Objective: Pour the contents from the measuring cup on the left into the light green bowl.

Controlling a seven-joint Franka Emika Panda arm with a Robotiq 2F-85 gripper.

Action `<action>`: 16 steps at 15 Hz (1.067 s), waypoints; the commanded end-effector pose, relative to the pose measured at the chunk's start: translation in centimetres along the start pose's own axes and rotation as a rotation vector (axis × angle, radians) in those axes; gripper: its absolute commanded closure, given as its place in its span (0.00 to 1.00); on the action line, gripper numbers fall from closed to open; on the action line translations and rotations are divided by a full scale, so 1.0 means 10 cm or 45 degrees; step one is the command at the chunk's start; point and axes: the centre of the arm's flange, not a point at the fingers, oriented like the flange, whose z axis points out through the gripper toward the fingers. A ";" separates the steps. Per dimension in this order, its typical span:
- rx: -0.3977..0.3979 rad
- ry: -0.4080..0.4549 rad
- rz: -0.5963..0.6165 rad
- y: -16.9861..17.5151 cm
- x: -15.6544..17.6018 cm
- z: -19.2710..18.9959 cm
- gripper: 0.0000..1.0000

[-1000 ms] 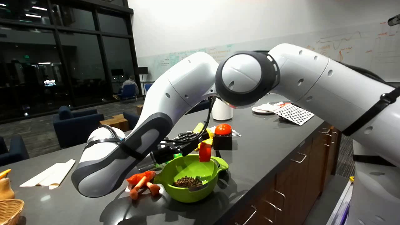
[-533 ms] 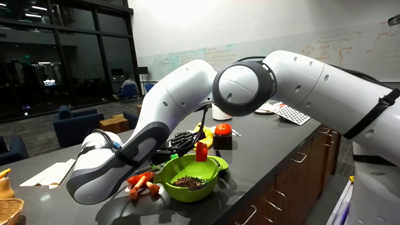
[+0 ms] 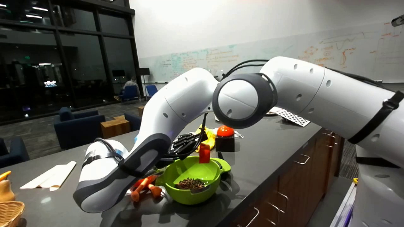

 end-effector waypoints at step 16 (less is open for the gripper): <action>0.081 -0.238 -0.072 0.07 0.11 -0.31 0.96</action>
